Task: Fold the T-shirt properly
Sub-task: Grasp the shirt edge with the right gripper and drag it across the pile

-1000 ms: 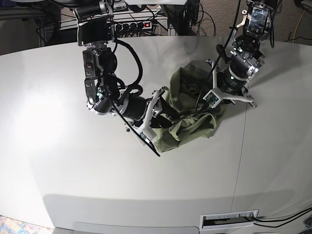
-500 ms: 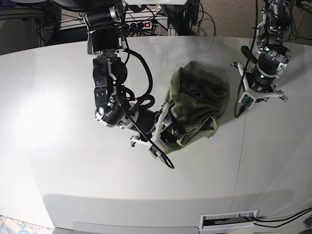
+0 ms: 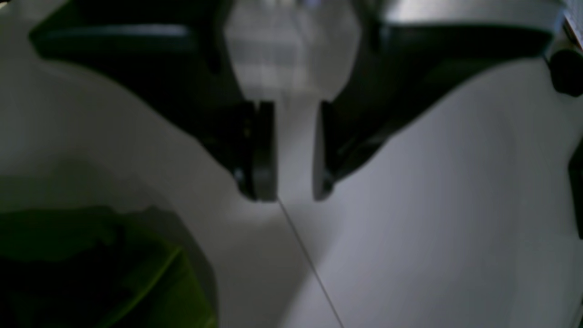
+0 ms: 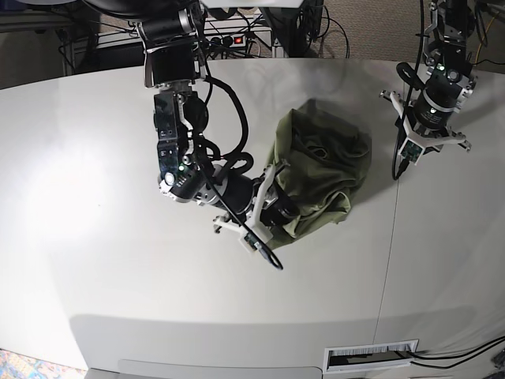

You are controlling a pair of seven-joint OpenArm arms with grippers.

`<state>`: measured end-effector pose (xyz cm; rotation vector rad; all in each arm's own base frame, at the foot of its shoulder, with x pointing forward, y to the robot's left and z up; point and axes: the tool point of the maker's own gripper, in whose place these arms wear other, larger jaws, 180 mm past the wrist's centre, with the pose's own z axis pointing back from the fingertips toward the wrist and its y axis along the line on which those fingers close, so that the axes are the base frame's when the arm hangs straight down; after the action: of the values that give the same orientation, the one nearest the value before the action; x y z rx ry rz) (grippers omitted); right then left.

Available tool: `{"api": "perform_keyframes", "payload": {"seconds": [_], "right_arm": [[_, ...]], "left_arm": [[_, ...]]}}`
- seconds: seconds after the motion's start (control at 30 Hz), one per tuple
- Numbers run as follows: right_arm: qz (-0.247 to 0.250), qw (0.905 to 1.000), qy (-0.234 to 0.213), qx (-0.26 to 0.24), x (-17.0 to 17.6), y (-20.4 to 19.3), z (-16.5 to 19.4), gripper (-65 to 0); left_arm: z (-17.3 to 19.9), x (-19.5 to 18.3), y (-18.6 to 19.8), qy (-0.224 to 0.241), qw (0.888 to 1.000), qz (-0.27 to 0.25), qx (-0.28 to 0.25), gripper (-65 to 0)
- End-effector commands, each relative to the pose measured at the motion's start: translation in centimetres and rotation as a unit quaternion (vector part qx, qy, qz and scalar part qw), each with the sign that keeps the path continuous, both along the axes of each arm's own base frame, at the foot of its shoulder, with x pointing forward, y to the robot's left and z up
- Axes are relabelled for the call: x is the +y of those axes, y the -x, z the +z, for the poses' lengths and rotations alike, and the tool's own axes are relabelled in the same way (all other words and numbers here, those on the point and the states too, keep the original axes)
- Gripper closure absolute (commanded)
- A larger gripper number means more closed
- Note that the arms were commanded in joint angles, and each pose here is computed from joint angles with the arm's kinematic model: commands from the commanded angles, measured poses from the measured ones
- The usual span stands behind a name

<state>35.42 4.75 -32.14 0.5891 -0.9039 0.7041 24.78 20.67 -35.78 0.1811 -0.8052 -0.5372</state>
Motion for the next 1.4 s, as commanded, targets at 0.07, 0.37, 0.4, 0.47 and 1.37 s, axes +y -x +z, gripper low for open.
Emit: {"api": "perform_keyframes", "payload": {"seconds": [0.07,0.37,0.4,0.47,1.37], "right_arm": [[0.0,0.9996,-0.027,-0.003,0.7,-0.6,0.5,-8.0],[0.084,0.9955,-0.044,-0.004,5.9,2.4,1.0,0.0],[0.1,0.9941,-0.043,-0.006,6.8,3.0,1.0,0.0],[0.131,0.9905,-0.039,-0.007,8.6,4.5,1.0,0.0],[0.023,0.999,-0.023,0.032,-0.3,4.2,4.0,-21.6]], "left_arm": [[1.0,0.2,-0.6,-0.002,1.0,-0.002,-0.02,-16.0],[1.1,0.1,-0.6,-0.001,1.0,-0.004,-0.023,-16.0],[1.1,0.1,-0.6,-0.001,1.0,-0.003,-0.023,-16.0],[1.1,0.1,-0.6,-0.001,1.0,-0.003,-0.023,-16.0],[0.3,0.1,-0.4,0.013,1.0,-0.001,-0.017,-16.0]]}}
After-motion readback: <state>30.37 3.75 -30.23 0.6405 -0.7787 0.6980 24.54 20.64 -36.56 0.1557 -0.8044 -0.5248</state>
